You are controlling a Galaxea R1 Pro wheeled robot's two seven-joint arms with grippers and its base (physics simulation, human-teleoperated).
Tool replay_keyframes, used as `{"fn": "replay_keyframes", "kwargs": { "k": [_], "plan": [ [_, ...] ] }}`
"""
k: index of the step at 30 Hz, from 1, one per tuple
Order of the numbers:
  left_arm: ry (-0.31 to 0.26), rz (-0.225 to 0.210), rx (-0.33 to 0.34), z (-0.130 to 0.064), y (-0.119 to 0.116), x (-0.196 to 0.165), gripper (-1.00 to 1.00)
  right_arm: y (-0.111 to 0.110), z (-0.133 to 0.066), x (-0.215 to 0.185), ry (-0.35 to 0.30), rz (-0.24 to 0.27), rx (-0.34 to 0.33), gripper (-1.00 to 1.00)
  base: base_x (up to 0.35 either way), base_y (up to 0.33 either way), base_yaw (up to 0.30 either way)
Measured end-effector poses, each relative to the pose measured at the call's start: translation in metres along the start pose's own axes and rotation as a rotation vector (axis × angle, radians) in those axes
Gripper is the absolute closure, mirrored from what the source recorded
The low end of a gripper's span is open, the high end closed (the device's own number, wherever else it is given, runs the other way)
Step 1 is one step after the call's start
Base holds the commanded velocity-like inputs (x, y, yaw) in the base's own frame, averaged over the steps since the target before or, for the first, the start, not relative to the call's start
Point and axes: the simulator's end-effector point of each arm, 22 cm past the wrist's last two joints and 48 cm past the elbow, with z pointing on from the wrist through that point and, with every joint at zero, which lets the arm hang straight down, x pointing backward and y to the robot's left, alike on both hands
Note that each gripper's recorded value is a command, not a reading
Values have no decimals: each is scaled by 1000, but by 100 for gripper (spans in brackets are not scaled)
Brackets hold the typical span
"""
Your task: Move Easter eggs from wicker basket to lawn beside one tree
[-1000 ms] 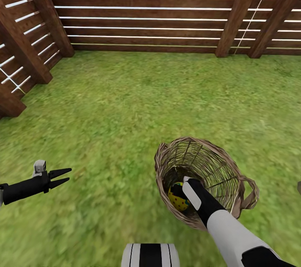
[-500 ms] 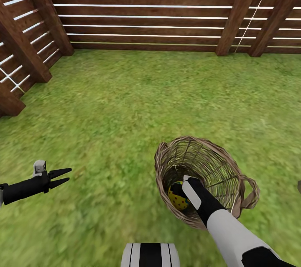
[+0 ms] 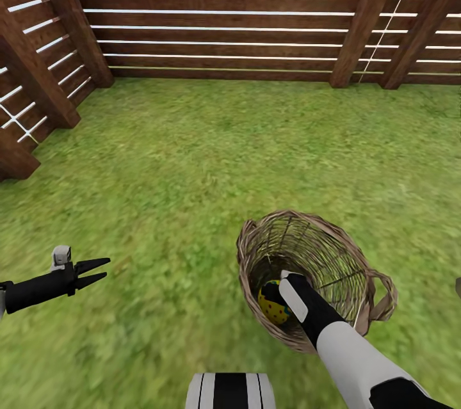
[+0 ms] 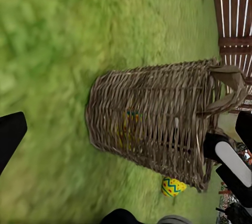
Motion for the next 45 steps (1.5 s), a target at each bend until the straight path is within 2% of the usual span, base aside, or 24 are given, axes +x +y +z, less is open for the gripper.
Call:
{"fn": "replay_keyframes", "kwargs": {
  "k": [4,15,30,37,45],
  "plan": [
    [0,0,0,0,0,0,-100,0,0,0,1,-1,0,100,0,0,0],
    [-20,33,22,-8,-22,-7,-100,0,-21,-17,-42,3,-9,100,0,0,0],
    [-42,79,48,-20,-51,-15,-100,3,-53,-42,-104,6,-25,100,-3,0,0],
    [-51,100,63,-24,-66,-17,-100,4,-68,-45,-99,-4,-30,100,-96,0,0],
    [-65,124,80,-31,-82,-20,-100,8,-91,-67,-154,-4,-43,100,-13,0,0]
  ]
}}
